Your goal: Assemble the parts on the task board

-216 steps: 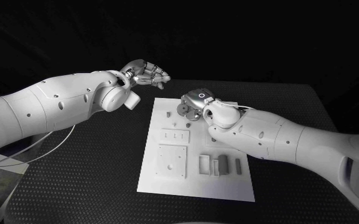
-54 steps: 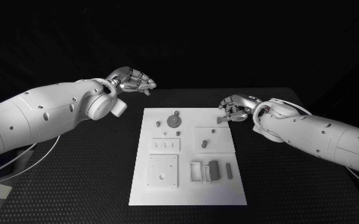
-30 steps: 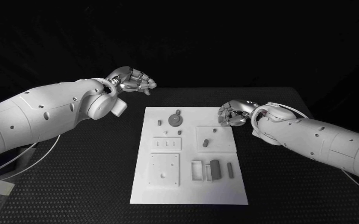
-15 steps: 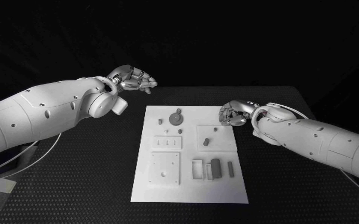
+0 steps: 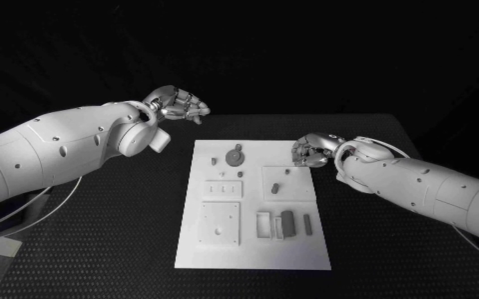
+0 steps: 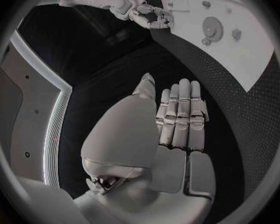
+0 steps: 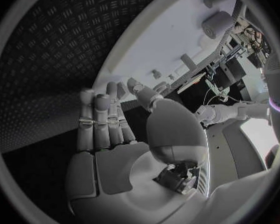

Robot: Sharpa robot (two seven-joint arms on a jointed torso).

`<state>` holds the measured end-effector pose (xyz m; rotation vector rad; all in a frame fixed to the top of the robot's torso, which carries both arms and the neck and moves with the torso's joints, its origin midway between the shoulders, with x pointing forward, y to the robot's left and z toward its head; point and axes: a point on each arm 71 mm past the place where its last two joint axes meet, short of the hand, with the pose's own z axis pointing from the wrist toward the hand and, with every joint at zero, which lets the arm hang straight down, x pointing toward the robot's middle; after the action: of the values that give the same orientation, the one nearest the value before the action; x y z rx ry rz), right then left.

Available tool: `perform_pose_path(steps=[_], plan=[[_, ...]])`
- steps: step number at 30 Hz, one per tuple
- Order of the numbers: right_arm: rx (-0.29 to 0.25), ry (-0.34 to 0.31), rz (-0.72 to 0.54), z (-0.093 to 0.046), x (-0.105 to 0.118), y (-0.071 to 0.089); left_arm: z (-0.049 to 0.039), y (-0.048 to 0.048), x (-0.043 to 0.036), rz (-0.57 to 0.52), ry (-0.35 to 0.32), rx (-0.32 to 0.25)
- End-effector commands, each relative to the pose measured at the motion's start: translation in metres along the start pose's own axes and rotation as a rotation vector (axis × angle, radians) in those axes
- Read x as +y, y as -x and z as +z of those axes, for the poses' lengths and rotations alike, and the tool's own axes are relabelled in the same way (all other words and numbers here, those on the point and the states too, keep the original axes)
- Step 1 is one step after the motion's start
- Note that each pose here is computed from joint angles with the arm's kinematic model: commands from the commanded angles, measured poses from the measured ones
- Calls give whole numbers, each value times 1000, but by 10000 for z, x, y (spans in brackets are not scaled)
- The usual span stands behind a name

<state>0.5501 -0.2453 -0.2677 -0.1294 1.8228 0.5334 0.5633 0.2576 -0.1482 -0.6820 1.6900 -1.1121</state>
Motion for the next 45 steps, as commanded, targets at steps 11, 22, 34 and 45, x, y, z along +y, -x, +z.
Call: perform_pose_path(steps=[11,22,34,45], plan=[[-6,11,-14,14,15,-13,2,-23,-19,-2,-13,15],[-3,7,-20,21,15,-21,0,-38,-25,-3,-13,20],[-10,7,-30,31,34,-20,-22,-28,-19,-5,-11,20],[-28,6,-27,35,36,-8,-21,-28,-18,-5,-9,21]])
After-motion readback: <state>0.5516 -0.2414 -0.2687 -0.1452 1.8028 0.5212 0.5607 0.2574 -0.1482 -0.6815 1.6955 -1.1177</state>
